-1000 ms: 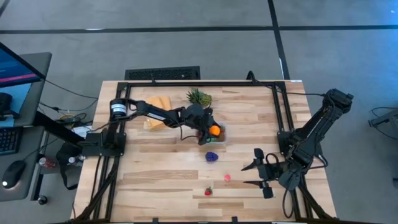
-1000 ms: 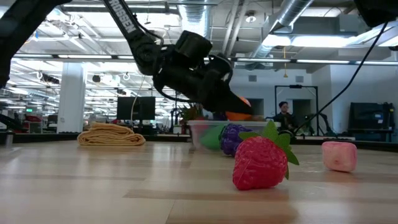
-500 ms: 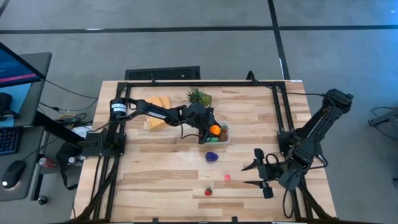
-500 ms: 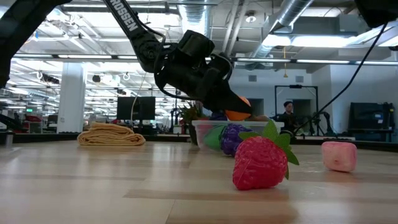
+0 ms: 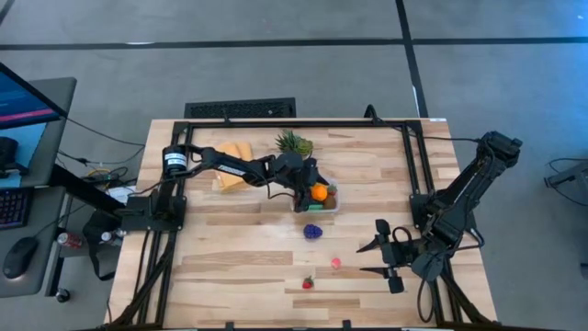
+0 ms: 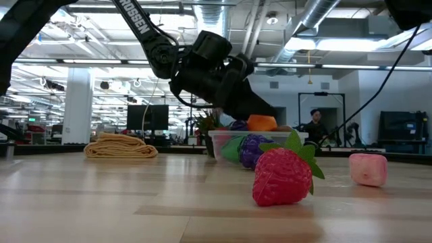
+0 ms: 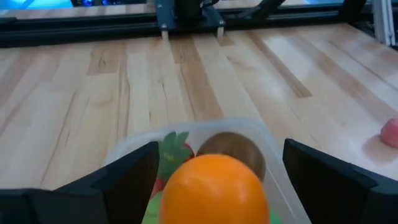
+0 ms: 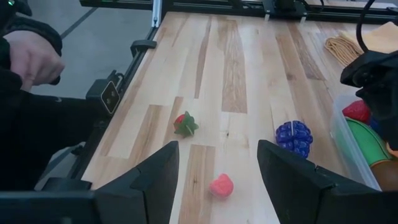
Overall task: Pick and placing Produce into tupperware
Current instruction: Put the pink peach into the transparent container
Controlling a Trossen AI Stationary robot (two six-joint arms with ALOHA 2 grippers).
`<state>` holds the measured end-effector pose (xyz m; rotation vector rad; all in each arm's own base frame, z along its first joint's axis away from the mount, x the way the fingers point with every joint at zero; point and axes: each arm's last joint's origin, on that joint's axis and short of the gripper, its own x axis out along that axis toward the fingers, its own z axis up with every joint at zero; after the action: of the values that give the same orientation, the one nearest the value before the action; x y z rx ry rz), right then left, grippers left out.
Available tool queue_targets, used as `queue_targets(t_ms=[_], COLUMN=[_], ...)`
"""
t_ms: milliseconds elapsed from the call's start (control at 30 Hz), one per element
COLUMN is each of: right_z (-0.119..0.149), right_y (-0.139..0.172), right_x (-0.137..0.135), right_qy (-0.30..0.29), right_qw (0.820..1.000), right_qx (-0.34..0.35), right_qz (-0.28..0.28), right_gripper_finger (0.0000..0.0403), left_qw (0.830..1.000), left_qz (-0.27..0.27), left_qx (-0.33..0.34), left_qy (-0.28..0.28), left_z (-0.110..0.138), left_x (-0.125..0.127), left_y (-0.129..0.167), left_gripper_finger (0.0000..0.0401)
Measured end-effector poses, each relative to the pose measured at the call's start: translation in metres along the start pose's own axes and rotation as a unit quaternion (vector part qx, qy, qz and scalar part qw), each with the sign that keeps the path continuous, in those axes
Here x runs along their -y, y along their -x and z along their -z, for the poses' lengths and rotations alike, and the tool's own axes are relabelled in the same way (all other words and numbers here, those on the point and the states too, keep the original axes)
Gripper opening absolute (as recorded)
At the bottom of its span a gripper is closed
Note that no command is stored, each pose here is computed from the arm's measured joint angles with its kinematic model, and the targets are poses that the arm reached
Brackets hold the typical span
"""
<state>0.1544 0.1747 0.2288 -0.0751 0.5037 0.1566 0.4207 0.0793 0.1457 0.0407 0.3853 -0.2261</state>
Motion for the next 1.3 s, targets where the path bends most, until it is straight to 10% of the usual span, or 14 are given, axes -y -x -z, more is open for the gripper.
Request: queue_targets(t_ms=[333, 667, 933, 1300], right_z=[0.0, 0.002, 0.013, 0.028], right_y=[0.0, 0.0, -0.01, -0.043], right_x=[0.0, 0.002, 0.001, 0.01], right_qy=[0.0, -0.019, -0.021, -0.026], right_qw=[1.0, 1.0, 0.998, 0.99], right_qx=[0.0, -0.004, -0.033, -0.084], right_qz=[0.0, 0.02, 0.051, 0.11], right_gripper_finger=[0.021, 0.021, 0.021, 0.021], left_qw=[1.0, 0.992, 0.963, 0.94], left_qz=[0.001, 0.077, 0.249, 0.328], left_qx=[0.015, 0.089, 0.086, -0.051], left_qy=[-0.005, -0.043, -0.054, -0.075], left_z=[-0.006, -0.067, -0.104, -0.092], left_x=[0.001, 0.021, 0.07, 0.165], left_y=[0.002, 0.039, 0.078, 0.081], left_gripper_finger=[0.0337, 0.0337, 0.0337, 0.0337])
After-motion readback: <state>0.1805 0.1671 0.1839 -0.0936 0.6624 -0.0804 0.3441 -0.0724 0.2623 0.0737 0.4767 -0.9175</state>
